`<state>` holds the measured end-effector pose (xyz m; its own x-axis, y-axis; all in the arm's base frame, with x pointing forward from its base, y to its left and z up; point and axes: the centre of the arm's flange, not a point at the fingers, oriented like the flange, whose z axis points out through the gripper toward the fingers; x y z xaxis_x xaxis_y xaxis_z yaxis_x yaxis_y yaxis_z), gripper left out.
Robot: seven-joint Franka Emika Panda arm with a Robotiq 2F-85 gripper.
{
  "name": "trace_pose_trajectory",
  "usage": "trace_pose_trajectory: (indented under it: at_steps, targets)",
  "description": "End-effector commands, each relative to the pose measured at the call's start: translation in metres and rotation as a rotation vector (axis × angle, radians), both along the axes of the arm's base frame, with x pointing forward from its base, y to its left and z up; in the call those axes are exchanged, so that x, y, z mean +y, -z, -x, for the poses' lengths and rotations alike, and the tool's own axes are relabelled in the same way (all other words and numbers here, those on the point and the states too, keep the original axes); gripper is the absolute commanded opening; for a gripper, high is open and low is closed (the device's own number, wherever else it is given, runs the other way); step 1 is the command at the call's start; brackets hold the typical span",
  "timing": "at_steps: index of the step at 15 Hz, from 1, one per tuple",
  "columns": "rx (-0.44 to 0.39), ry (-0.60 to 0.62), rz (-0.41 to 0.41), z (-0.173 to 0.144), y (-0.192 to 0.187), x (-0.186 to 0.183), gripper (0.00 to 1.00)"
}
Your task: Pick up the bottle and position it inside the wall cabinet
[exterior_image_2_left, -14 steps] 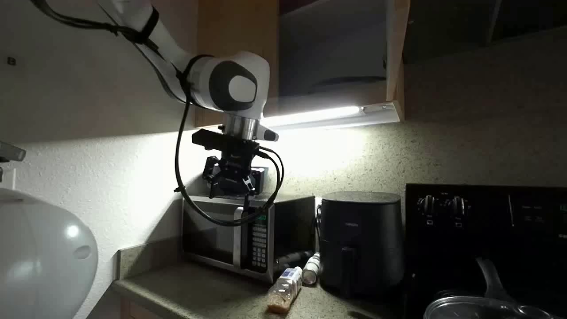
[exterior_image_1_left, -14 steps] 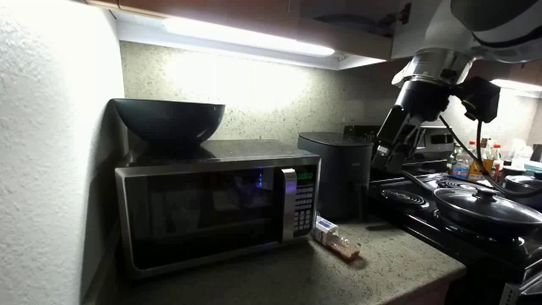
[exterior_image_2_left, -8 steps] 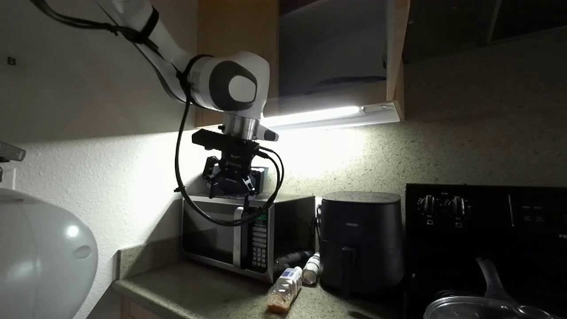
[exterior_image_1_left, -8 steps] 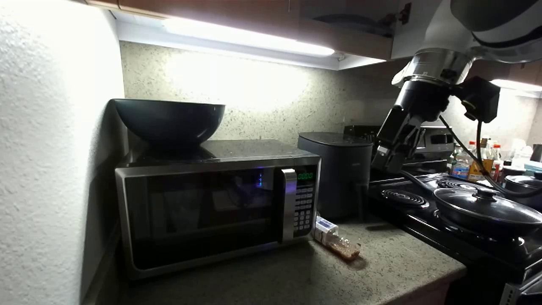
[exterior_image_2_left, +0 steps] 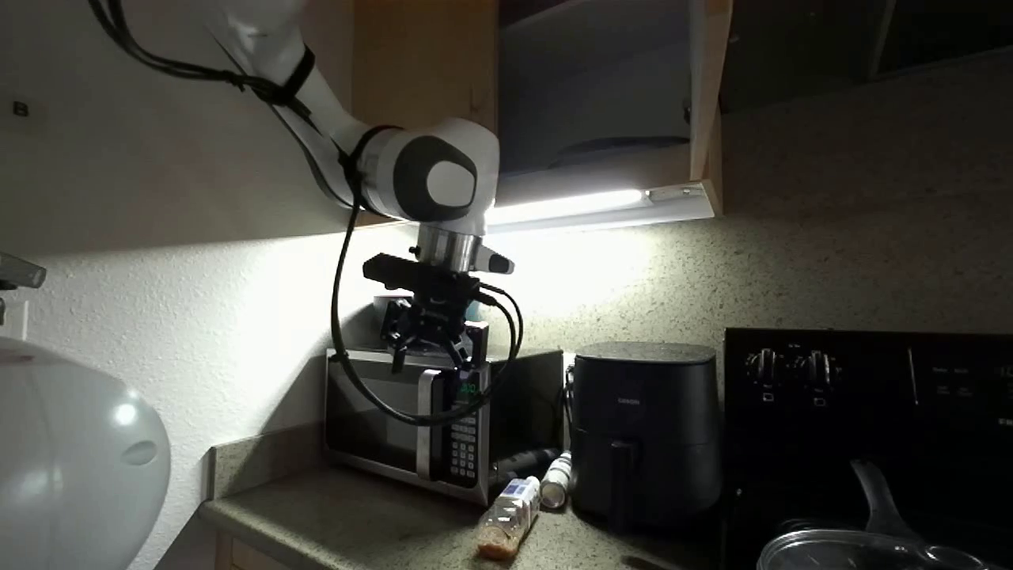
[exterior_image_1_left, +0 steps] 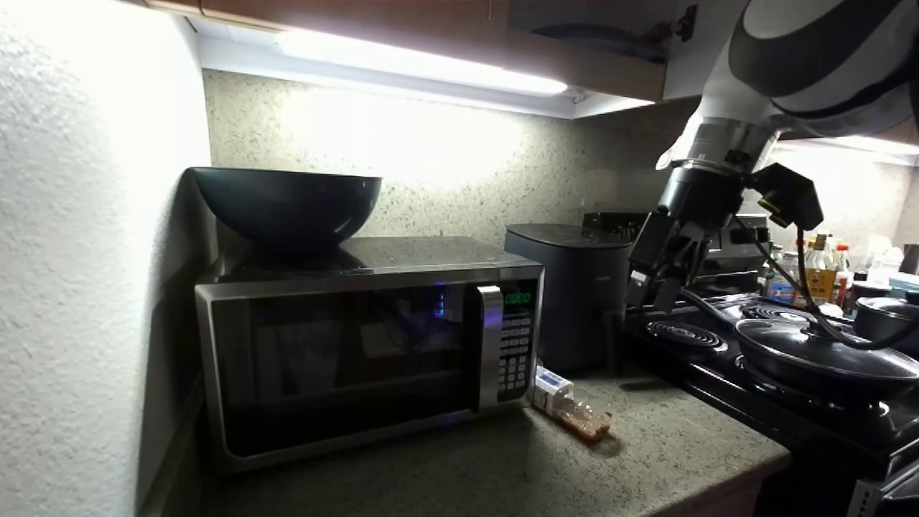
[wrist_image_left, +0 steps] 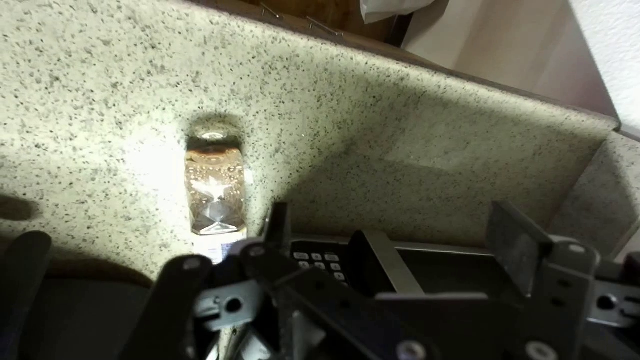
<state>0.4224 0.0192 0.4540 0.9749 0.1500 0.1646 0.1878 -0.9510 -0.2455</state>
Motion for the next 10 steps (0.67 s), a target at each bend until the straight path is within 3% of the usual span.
trace_pose_trajectory:
  at_steps: [1,8,10]
  targets:
    - [0.038,-0.016,0.013,-0.034,0.029,-0.008,1.0]
    - [0.142,-0.033,0.056,-0.066,0.077,-0.025,1.0]
    - [0.146,-0.009,0.043,-0.056,0.074,-0.022,1.0]
